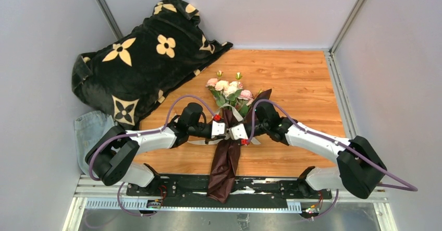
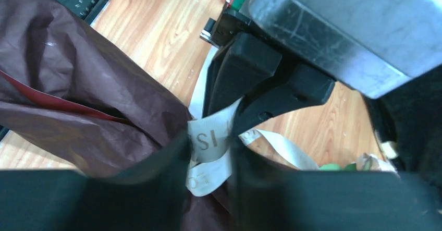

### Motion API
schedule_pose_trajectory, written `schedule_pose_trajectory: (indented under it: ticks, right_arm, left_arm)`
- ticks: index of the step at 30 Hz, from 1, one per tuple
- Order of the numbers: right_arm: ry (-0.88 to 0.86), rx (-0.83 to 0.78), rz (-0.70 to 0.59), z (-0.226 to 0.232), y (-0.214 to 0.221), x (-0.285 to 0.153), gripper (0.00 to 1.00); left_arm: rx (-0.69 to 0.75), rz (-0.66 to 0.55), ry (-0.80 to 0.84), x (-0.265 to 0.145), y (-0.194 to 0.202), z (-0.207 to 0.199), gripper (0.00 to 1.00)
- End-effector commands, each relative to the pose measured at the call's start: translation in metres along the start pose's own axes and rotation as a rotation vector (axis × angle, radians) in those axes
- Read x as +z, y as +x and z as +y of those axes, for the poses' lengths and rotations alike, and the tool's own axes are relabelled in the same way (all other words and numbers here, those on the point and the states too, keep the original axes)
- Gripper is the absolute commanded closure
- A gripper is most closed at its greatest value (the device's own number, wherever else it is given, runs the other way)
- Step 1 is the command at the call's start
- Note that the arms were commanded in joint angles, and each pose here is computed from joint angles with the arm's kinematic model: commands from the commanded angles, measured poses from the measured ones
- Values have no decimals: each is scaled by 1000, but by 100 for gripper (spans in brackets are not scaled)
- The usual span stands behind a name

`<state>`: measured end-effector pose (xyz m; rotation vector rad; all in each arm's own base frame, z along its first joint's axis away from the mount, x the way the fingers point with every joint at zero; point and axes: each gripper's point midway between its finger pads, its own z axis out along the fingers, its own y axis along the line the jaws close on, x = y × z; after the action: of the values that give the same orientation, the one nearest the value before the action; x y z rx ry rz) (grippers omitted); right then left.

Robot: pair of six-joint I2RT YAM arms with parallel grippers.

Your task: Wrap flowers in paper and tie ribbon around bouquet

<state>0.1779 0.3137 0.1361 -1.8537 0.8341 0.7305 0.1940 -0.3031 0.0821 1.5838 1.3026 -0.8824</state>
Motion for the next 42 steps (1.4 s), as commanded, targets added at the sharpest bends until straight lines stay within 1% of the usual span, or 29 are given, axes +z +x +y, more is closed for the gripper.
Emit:
schedule_pose_trajectory:
  ticks: [1,3,4,8,9,10,11,12,13,14,15,17,19,21,23,24,25,26,28,31,33,35,37,40,42]
  right_arm:
    - [-6,-33,-10,-4,-6,2,75]
    - [-3,-32,-18,-3,-8,0,92]
    - [-3,-32,-22,-2,-10,0,99]
    - [0,14,-31,1,-13,-2,100]
    - [3,35,-22,3,-12,-3,100]
    - [13,57,-7,3,-9,-4,100]
    - [26,76,10,3,-6,-6,100]
    - [38,92,30,4,-3,-7,100]
    - [49,105,46,4,0,-9,100]
    - [59,113,58,5,2,-11,100]
    - [67,117,64,6,3,-12,100]
    - [82,125,70,6,5,-13,100]
    - [100,126,82,6,7,-15,100]
    - [111,119,90,5,8,-16,100]
    - [119,108,86,4,7,-17,100]
    - [121,105,83,3,6,-17,100]
    - [122,100,82,3,6,-17,100]
    - [123,100,85,3,6,-18,100]
    - [123,98,88,3,7,-18,100]
    - [118,97,89,5,8,-18,100]
    - [118,96,92,5,8,-18,100]
    - [118,92,98,5,9,-18,100]
    - [119,89,103,5,10,-19,100]
    - [122,89,114,5,12,-21,100]
    - [126,90,120,4,14,-22,100]
  left_arm:
    - [33,-31,7,3,-10,2,100]
    - [34,-31,7,3,-10,2,100]
    - [32,-30,7,3,-9,2,100]
    - [22,-25,-1,3,-8,3,100]
    - [14,-20,-16,2,-9,6,89]
    - [-4,-8,-35,1,-7,8,69]
    - [-16,14,-64,-3,-7,13,52]
    - [-25,50,-83,-7,-4,16,39]
    - [-23,85,-94,-14,-6,22,32]
    - [-26,119,-87,-21,-7,25,28]
    - [-51,158,-58,-31,-4,22,26]
    - [-104,159,-8,-48,-11,18,22]
    - [-127,219,4,-62,-6,19,21]
    - [-176,268,-43,-74,1,32,21]
    - [-241,283,-165,-84,8,62,23]
    - [-288,296,-260,-85,14,80,27]
    - [-377,302,-356,-84,22,95,32]
    - [-404,292,-414,-82,25,108,33]
    - [-413,259,-442,-72,24,120,31]
    - [-382,258,-492,-54,24,135,27]
    - [-404,251,-552,-48,27,152,30]
    - [-394,280,-616,-50,37,168,37]
    - [-366,299,-615,-48,43,172,40]
    - [-368,276,-525,-34,42,163,44]
    - [-384,277,-509,-29,46,161,54]
